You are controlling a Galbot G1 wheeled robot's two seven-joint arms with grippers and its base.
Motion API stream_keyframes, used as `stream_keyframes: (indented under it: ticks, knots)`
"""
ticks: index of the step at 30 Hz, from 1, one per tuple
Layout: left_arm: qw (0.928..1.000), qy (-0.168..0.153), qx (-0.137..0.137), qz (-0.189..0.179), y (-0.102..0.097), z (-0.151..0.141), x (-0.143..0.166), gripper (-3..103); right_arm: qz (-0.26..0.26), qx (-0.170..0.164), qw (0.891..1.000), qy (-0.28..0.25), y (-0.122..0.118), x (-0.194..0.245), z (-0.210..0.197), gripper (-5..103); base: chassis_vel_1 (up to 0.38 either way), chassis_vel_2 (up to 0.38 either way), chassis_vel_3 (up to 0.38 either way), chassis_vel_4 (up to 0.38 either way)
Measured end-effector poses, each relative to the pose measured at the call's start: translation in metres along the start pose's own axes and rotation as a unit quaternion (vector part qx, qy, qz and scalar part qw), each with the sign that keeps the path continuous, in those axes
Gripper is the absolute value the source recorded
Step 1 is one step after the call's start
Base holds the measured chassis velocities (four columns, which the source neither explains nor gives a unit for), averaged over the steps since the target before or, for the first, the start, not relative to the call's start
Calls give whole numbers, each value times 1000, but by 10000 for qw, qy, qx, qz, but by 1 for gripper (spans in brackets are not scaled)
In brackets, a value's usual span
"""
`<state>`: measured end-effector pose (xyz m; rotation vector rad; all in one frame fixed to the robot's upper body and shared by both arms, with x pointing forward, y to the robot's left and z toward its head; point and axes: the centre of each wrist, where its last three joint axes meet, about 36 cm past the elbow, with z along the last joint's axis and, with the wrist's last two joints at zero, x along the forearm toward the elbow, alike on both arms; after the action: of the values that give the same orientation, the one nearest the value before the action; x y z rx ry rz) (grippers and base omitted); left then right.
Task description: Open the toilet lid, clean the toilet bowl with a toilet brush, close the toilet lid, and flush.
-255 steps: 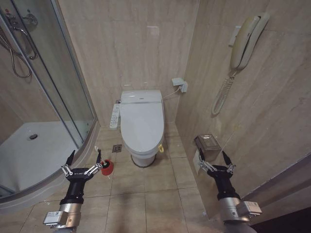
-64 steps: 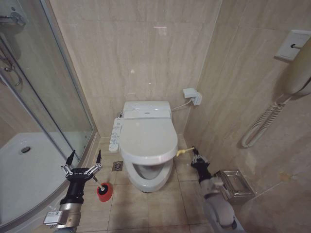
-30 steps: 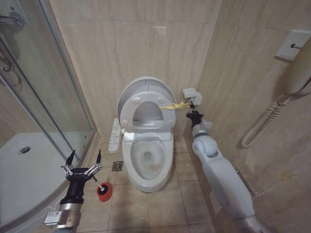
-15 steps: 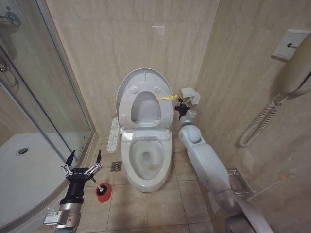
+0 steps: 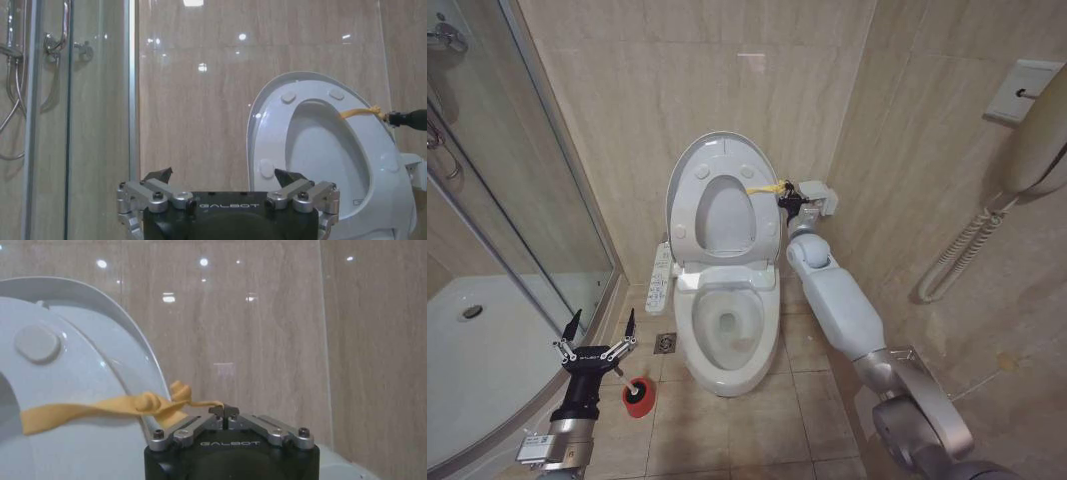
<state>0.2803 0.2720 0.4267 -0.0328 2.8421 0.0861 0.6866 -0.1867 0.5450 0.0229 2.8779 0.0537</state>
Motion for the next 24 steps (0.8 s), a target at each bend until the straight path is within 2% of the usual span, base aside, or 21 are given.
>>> stream_keyframes:
  ticks: [7,24]
  knots:
    - [10000,1,0,0,0,0,0,100,12,88,10000,14,-6,-1,1,0,0,0,0,0]
    - [10000,1,0,0,0,0,0,100,38,113,9999,-122,-2,-6,-12,0,0,0,0,0]
